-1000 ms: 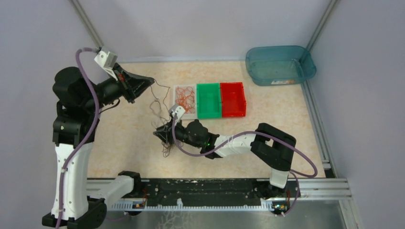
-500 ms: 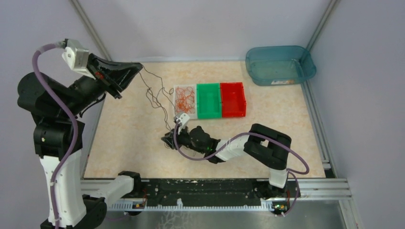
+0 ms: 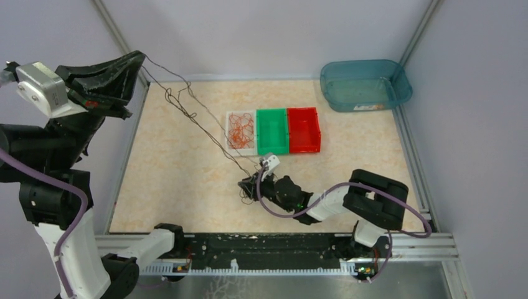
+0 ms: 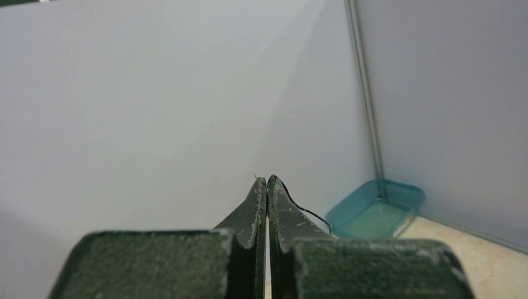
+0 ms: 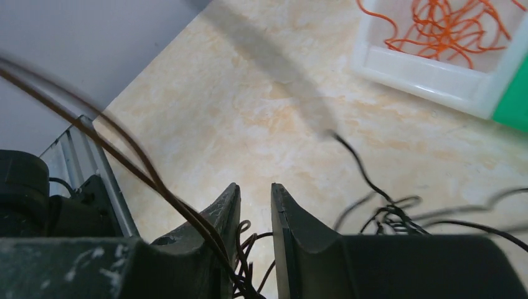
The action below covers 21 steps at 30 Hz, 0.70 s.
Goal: Untangle the cables
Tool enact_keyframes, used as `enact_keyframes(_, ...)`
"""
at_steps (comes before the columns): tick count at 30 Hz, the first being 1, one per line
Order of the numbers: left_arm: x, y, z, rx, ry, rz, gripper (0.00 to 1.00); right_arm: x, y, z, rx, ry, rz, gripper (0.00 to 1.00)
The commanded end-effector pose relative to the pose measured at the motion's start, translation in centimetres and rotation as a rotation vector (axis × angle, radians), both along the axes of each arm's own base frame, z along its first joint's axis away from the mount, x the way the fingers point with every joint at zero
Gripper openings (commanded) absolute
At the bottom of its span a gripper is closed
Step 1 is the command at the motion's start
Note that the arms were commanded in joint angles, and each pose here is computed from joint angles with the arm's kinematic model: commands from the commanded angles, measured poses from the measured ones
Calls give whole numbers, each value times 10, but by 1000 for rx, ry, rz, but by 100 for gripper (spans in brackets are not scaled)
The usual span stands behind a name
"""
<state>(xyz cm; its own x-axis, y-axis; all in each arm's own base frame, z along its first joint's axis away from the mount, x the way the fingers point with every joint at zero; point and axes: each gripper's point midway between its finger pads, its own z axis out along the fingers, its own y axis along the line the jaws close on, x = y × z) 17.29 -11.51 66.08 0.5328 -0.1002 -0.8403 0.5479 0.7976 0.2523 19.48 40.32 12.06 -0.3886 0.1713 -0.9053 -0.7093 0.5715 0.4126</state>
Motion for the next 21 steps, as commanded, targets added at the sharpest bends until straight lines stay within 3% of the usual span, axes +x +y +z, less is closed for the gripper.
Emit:
enact_keyframes(1,-13,21,41,-15,-193,129,0,7,-35,15,96,27,-111,25)
enact_keyframes(9,-9,46,78,1,-397,324,0,-3,-100,-15,112,104,-236,24)
enact_keyframes(16,-11,55,105,5,-540,416,0,-5,-118,-26,116,135,-279,24)
enact_keyframes(21,-20,77,129,-65,-648,544,0,-7,-129,-36,135,171,-312,24)
